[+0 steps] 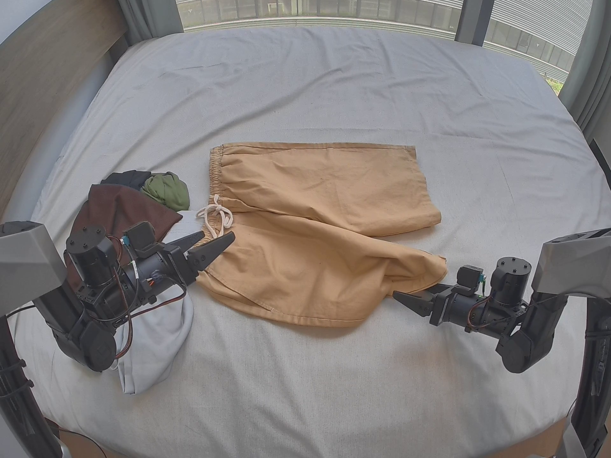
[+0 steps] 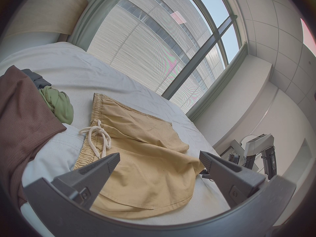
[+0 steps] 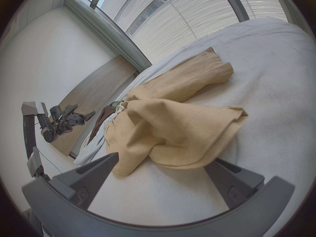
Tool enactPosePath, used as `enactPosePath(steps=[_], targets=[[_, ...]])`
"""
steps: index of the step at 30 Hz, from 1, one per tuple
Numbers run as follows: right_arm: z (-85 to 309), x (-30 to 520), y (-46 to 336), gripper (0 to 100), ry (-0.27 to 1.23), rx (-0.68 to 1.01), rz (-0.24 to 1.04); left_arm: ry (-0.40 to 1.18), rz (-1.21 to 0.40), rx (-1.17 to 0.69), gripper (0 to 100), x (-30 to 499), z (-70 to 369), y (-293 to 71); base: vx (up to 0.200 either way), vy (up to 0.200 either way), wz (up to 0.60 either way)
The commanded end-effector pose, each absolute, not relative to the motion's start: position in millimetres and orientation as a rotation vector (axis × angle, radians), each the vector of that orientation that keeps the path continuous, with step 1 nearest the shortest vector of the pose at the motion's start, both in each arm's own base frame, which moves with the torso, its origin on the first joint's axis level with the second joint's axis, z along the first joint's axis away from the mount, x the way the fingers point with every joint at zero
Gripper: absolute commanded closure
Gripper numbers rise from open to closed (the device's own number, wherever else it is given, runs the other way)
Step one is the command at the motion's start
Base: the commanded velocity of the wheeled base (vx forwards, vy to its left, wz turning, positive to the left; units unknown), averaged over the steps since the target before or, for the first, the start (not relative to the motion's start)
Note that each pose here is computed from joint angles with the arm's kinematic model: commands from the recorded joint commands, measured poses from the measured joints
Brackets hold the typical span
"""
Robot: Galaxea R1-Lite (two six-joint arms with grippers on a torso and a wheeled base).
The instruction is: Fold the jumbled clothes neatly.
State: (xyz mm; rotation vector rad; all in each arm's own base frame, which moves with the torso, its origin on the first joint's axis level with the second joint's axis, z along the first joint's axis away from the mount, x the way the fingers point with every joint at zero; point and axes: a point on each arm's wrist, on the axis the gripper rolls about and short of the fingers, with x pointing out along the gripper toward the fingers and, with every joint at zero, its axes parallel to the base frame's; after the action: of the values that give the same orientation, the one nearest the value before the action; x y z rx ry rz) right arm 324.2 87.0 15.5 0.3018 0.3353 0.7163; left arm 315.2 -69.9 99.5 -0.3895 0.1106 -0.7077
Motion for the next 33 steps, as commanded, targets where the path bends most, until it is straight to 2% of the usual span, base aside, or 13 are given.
enactPosePath(steps=[1,9,10,23,33], targets=[[5.1,329.2,97.4,0,0.355,0.315,0.712,0.109,-0.708,-0.39,0,315.1,99.8,-69.7,0.0,0.0,0.0],[0.9,336.6,101.6,0,0.343,0.322,0.668,0.112,-0.709,-0.39,0,314.5,99.3,-70.1,0.0,0.0,0.0],[1.3,336.8,102.1,100,0.343,0.332,0.665,0.112,-0.707,-0.39,0,314.6,99.3,-69.6,0.0,0.0,0.0],[3.6,335.1,105.5,100,0.35,0.357,0.669,0.112,-0.707,-0.39,0,314.6,99.3,-69.6,0.0,0.0,0.0],[36.3,307.3,97.1,100,0.357,0.437,0.663,0.114,-0.707,-0.391,0,314.8,98.8,-69.6,0.0,0.0,0.0]])
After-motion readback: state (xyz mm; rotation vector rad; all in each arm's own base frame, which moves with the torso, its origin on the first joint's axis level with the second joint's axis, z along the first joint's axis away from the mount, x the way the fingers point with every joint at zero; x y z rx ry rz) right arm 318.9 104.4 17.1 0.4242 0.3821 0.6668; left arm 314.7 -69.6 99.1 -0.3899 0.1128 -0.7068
